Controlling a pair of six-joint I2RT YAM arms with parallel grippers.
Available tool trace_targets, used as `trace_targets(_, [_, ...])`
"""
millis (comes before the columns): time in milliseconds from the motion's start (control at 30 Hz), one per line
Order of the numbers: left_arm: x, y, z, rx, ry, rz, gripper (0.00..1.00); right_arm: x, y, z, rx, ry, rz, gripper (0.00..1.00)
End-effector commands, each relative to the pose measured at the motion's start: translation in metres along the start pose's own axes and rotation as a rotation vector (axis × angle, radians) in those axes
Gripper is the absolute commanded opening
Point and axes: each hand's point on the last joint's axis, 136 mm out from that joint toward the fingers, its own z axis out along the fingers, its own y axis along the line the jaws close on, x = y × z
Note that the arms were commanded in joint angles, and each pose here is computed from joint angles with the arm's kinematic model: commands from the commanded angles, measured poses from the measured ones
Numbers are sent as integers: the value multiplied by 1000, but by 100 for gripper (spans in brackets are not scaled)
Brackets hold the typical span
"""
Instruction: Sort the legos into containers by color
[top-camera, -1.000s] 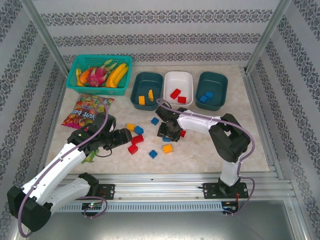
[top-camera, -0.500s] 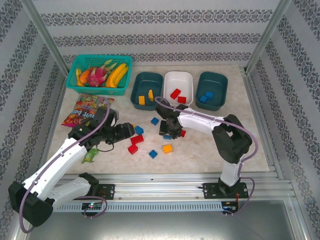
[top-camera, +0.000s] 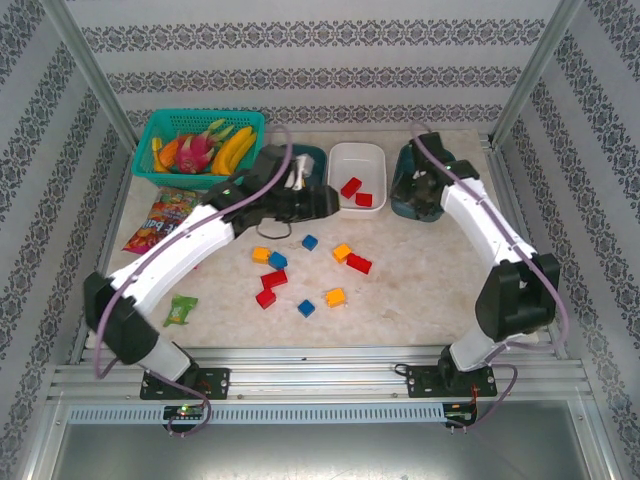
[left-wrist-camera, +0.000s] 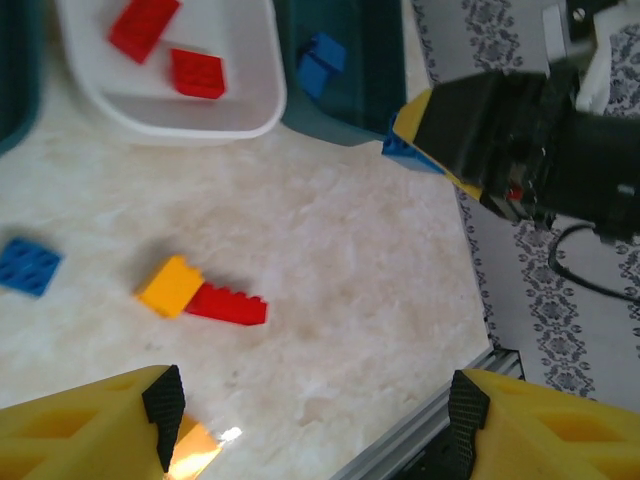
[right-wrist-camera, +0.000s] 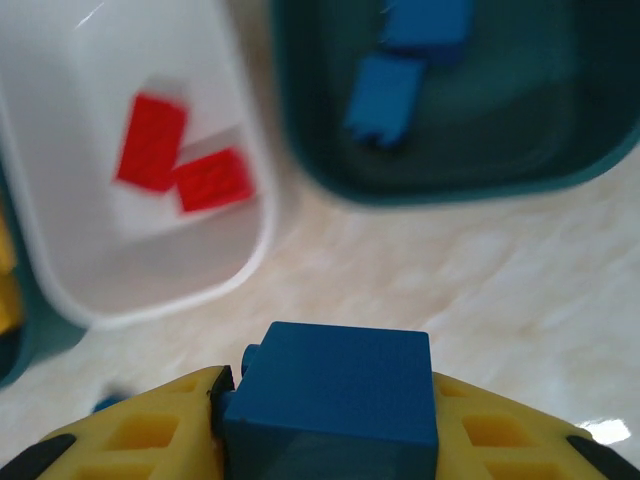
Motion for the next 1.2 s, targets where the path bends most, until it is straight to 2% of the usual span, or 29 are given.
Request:
trace_targets(0, [-13, -34, 26, 84, 4, 81, 73, -23, -20, 25, 71, 29, -62, 25])
trace_targets(233, [-26, -55, 82, 99, 51, 118, 72, -54, -56, 84, 180, 99, -14, 25])
trace_targets(467, [-22, -50, 108, 70, 92, 128, 72, -59, -71, 123, 209, 172, 32, 26])
trace_targets(533, [-17, -45, 111, 49, 108, 125, 72, -60, -71, 128, 206, 181, 36, 30])
trace_targets(633, [-14, -37, 110, 18, 109, 120, 72, -59, -68, 131, 200, 195, 38, 43])
trace_targets(767, [-13, -29, 98, -30, 99, 114, 72, -66, -59, 119, 173, 161, 38, 58])
trace_targets(1000, [-9, 5, 55, -177, 38, 43, 73, -88, -15, 58, 64, 23, -16, 66])
trace_targets(1100, [-2, 43, 27, -278, 11, -94, 73, -85, 8, 25, 14, -33, -66, 66])
trace_targets(1167, [9, 83, 5, -379, -11, -241, 73, -72, 34, 0, -62, -83, -134, 66])
